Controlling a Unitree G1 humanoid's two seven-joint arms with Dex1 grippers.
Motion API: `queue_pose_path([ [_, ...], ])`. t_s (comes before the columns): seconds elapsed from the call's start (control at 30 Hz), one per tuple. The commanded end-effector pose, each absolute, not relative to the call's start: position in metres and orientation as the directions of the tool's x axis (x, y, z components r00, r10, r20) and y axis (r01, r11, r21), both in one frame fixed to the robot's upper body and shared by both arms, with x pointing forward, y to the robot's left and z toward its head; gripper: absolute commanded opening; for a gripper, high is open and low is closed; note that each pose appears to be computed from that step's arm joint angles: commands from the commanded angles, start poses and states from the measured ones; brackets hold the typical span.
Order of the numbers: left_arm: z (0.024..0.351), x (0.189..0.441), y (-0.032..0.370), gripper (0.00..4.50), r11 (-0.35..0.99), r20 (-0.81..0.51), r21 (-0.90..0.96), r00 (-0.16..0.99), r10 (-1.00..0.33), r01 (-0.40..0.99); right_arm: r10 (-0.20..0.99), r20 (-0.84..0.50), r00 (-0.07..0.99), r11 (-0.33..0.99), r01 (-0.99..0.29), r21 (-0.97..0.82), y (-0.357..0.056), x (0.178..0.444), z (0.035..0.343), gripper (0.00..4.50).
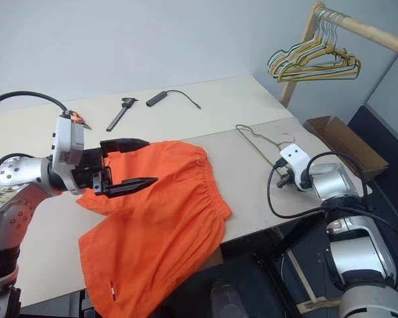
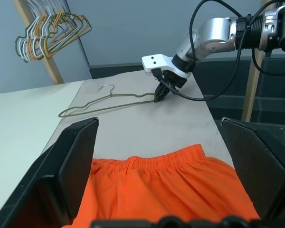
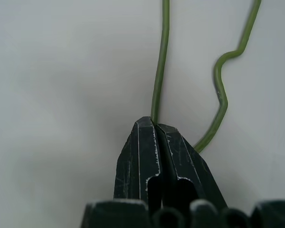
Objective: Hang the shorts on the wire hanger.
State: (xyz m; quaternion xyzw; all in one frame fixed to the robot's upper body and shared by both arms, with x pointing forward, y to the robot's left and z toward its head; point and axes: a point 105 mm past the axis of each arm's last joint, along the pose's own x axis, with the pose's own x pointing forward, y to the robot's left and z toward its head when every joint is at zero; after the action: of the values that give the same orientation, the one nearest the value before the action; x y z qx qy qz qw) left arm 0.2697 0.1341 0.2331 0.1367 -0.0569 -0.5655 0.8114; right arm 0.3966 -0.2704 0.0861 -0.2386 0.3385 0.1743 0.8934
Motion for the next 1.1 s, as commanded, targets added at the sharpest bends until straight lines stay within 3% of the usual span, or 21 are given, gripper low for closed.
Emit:
queue_pose_path([
  [0.03,0.244,0.266,0.137,4.50,0.320,-0.045,0.338,0.355,-0.934,0.885,0.155,-0.666,0.730,0.816,-0.475,-0.330,-0.272,0.391,0.096,0.03],
  [0.17,0.251,0.279,0.139,4.50,0.386,-0.001,0.346,0.412,-0.911,0.855,0.227,-0.460,0.858,0.716,-0.468,-0.519,-0.252,0.386,0.149,0.03],
  [0.27,0.261,0.296,0.139,4.50,0.478,0.067,0.312,0.483,-0.873,0.821,0.302,-0.250,0.920,0.489,-0.374,-0.788,-0.231,0.373,0.183,0.03],
  [0.33,0.268,0.309,0.139,4.50,0.538,0.107,0.279,0.531,-0.841,0.795,0.363,-0.181,0.914,0.329,-0.308,-0.893,-0.217,0.362,0.192,0.03],
  [0.47,0.280,0.334,0.139,4.50,0.597,0.136,0.239,0.582,-0.802,0.766,0.509,-0.059,0.859,-0.063,-0.031,-0.998,-0.196,0.346,0.202,0.03],
  [0.53,0.285,0.345,0.138,4.50,0.603,0.133,0.222,0.589,-0.797,0.766,0.568,0.009,0.823,-0.173,0.130,-0.976,-0.192,0.344,0.209,0.03],
  [0.67,0.279,0.359,0.138,4.50,0.581,0.067,0.186,0.579,-0.812,0.793,0.645,0.114,0.756,-0.211,0.319,-0.924,-0.188,0.344,0.220,0.03],
  [0.73,0.265,0.355,0.136,4.50,0.491,-0.021,0.166,0.501,-0.865,0.855,0.669,0.151,0.727,-0.204,0.375,-0.904,-0.187,0.343,0.226,0.03],
  [0.83,0.247,0.345,0.132,4.50,0.359,-0.121,0.143,0.377,-0.918,0.922,0.693,0.166,0.702,-0.196,0.405,-0.893,-0.184,0.341,0.231,0.03],
  [1.1,0.212,0.344,0.126,4.50,0.249,-0.292,0.143,0.281,-0.914,0.958,0.715,0.197,0.671,-0.160,0.431,-0.888,-0.177,0.339,0.243,0.03],
])
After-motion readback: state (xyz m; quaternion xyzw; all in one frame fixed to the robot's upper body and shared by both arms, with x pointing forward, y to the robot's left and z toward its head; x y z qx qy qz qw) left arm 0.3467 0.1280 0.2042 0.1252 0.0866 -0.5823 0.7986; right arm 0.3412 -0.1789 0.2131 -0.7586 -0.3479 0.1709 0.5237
